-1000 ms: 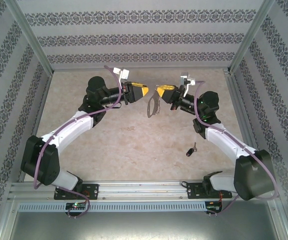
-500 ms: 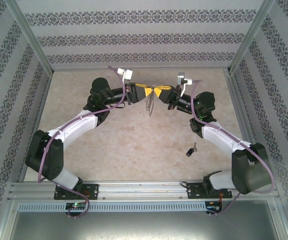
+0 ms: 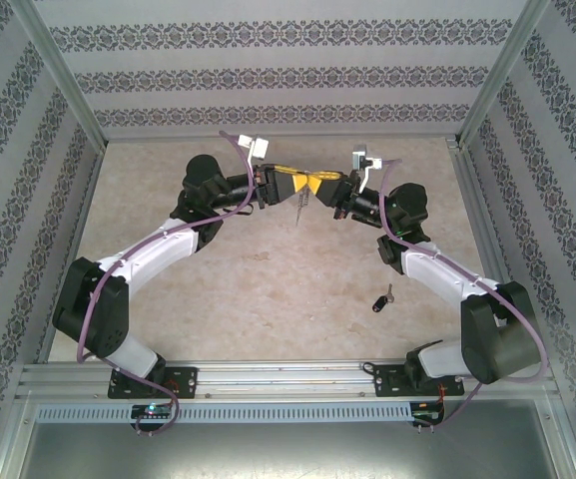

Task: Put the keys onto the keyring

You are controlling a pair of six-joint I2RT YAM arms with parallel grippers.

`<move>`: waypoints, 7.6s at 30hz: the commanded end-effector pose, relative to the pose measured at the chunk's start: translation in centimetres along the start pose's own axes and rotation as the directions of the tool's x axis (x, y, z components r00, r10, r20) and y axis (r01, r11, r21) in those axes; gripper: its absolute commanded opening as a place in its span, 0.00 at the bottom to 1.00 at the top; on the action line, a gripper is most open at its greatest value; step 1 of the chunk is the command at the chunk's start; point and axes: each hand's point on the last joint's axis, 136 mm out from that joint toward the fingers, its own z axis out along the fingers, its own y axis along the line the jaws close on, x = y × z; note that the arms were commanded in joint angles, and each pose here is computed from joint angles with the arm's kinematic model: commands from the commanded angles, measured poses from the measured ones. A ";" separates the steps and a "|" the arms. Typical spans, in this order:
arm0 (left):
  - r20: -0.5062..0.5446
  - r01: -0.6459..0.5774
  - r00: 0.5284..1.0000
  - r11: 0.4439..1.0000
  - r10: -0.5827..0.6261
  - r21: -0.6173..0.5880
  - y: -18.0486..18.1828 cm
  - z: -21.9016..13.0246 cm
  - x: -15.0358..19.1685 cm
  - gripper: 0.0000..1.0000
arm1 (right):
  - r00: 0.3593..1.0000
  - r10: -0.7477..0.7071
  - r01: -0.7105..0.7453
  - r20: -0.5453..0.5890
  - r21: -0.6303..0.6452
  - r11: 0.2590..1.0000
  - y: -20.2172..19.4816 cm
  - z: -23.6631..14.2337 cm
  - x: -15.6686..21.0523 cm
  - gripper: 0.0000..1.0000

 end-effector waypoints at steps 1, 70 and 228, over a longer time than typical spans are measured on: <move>0.008 -0.046 0.999 0.997 0.046 0.064 -1.6 0.8 -0.8 0.29 | 0.999 -0.037 0.038 0.020 -0.037 0.999 1.0 0.1 -0.4 0.00; -0.371 -0.279 0.880 0.955 0.297 0.102 -2.5 0.2 3.1 0.00 | 0.991 0.019 -0.031 -0.132 -0.089 0.996 2.4 -2.0 2.5 0.33; -0.161 -0.631 0.774 0.725 0.612 -0.277 0.2 -4.2 5.0 0.00 | 0.903 0.429 -0.072 0.021 0.992 0.103 -11.6 -26.7 18.8 0.45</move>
